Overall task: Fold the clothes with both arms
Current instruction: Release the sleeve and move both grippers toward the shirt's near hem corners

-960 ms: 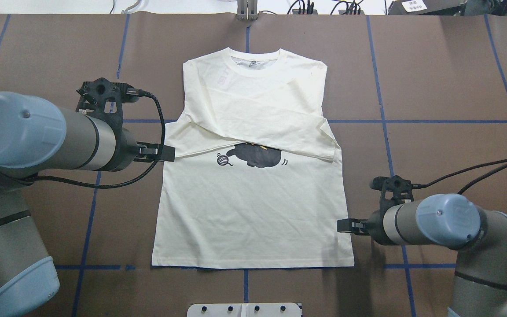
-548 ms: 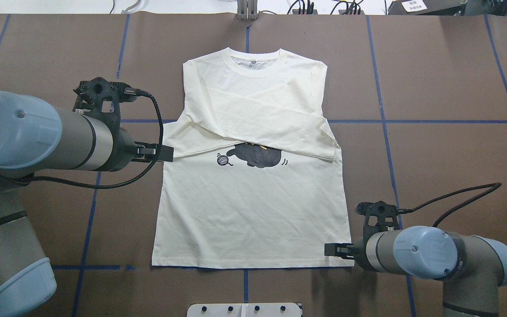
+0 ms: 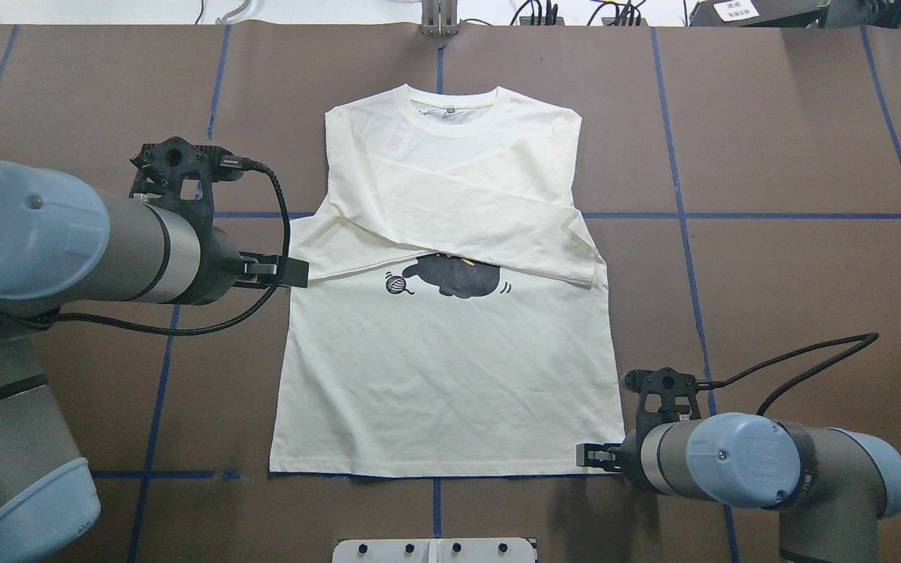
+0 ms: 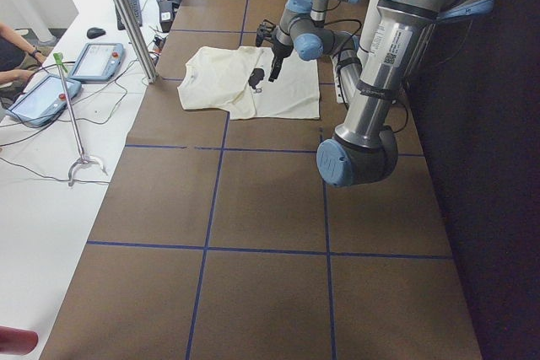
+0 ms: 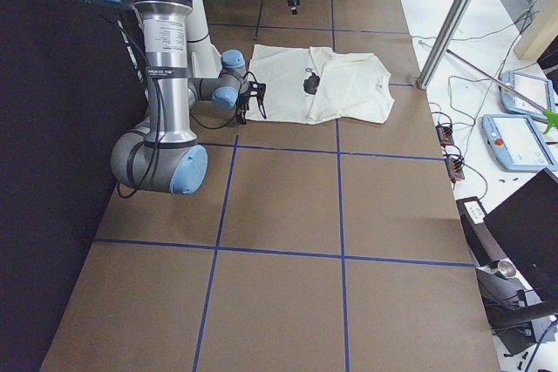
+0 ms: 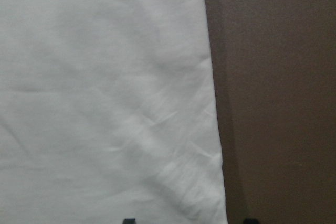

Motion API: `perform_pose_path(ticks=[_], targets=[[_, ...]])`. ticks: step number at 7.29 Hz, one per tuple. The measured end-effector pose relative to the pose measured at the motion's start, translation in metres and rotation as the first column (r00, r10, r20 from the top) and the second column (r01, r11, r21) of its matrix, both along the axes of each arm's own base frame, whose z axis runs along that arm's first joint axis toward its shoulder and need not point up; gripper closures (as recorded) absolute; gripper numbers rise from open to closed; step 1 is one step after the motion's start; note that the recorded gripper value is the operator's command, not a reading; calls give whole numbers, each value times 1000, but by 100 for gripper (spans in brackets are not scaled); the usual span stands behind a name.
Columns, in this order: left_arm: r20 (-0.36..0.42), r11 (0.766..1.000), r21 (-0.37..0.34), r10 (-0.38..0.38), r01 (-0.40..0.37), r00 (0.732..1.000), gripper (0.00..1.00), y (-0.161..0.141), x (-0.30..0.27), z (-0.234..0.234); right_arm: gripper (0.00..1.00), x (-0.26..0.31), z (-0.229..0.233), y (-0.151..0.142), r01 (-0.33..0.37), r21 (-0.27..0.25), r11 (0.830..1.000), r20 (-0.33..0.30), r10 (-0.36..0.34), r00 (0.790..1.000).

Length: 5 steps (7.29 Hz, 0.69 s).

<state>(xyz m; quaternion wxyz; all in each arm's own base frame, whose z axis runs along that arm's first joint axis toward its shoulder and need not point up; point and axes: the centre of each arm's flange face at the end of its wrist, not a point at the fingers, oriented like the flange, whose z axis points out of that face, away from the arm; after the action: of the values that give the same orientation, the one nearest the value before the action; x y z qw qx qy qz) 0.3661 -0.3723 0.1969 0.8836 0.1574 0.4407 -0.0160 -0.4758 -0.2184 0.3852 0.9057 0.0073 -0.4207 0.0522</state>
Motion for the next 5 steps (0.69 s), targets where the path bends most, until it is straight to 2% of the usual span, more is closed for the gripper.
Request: perform_pose_path(ticks=[5], targets=[[-1,1000,1,-1,1,1000,0,-1,0,-1,100,11,-11,-1,-6,3,1000,23,6,1000]])
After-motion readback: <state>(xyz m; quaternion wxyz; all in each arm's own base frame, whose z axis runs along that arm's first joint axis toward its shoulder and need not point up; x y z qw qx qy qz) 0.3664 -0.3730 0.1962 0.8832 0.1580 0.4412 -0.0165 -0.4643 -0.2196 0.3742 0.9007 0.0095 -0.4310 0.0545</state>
